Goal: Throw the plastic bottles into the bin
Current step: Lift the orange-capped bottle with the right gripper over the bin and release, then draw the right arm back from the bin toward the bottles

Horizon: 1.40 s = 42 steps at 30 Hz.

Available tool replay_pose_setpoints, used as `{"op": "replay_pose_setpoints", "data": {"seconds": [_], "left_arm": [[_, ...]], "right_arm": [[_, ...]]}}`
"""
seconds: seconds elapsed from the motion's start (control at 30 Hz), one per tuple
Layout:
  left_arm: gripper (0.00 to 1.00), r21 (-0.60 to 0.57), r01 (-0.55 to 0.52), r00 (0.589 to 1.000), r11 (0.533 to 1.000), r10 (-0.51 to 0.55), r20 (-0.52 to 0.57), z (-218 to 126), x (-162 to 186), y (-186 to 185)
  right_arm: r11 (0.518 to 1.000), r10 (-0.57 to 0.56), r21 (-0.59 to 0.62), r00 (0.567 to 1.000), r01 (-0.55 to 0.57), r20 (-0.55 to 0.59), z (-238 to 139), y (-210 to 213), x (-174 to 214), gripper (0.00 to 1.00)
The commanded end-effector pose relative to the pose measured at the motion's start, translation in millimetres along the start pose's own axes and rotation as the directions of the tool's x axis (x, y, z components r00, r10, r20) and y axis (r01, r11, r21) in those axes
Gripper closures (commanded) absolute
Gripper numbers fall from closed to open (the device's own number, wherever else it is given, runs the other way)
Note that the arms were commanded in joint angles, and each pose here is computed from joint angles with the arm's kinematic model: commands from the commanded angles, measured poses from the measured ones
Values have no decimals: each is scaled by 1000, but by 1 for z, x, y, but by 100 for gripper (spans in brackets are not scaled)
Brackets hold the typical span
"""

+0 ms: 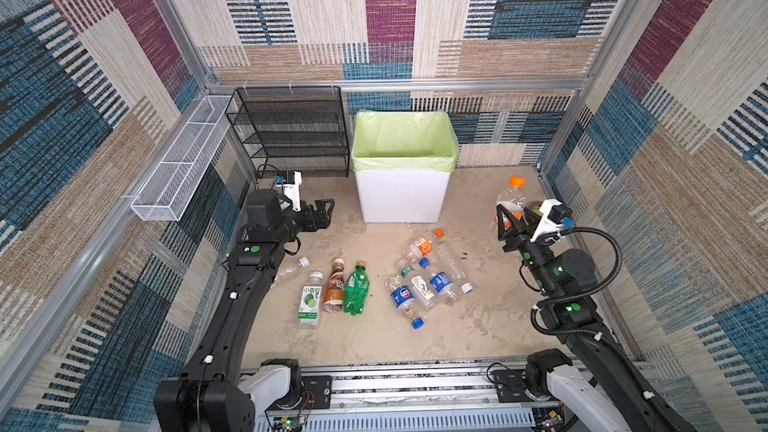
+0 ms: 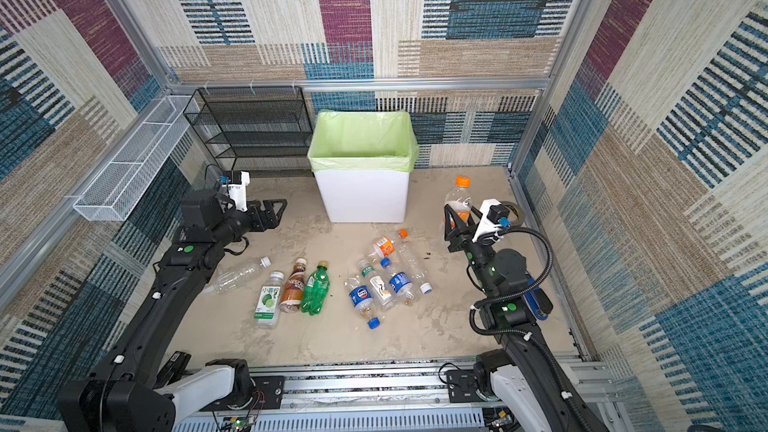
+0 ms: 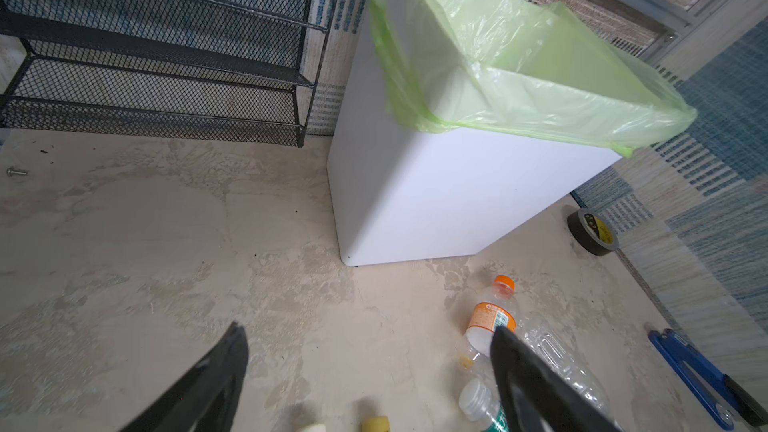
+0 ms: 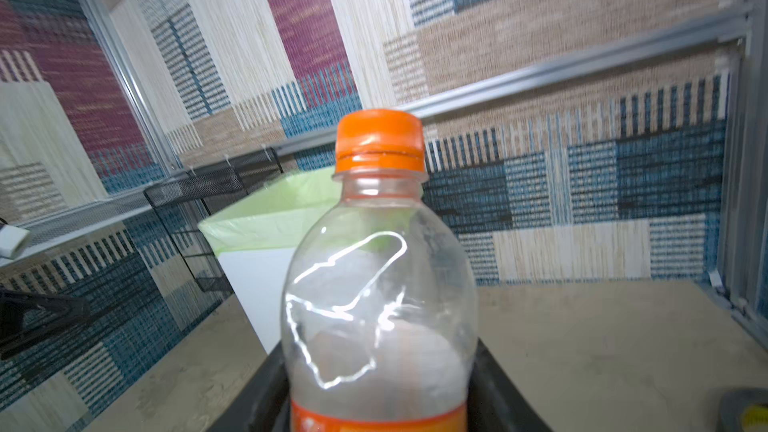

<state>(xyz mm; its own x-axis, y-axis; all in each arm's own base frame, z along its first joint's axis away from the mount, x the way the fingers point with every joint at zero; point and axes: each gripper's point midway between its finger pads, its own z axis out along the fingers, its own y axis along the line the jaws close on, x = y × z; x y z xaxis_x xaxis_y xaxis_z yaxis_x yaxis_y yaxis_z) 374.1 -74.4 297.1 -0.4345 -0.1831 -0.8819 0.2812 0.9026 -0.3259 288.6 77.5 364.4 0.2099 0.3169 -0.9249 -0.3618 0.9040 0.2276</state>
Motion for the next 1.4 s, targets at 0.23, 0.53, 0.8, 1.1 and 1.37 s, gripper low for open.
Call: {"op": "replay_pose_setpoints", "data": {"seconds": [0.23, 0.53, 0.8, 1.1, 1.37], "left_arm": [[8, 56, -69, 993, 996, 63, 95, -5, -16, -15], [5, 25, -90, 993, 996, 88, 85, -9, -17, -13], [1, 5, -95, 993, 995, 95, 74, -9, -17, -10], [1, -231, -53, 989, 972, 19, -146, 5, 10, 43], [4, -418, -342, 860, 842, 102, -500, -32, 62, 102]], "right_arm": [[981, -40, -160, 920, 110, 390, 19, 45, -119, 45], [949, -72, -314, 977, 5, -202, 250, 84, -38, 26], [977, -96, -202, 980, 59, -175, 244, 63, -52, 2], [1000, -29, -5, 987, 28, -159, 166, -5, -49, 3], [993, 56, 119, 965, -26, -256, 93, -54, 19, 1]]}}
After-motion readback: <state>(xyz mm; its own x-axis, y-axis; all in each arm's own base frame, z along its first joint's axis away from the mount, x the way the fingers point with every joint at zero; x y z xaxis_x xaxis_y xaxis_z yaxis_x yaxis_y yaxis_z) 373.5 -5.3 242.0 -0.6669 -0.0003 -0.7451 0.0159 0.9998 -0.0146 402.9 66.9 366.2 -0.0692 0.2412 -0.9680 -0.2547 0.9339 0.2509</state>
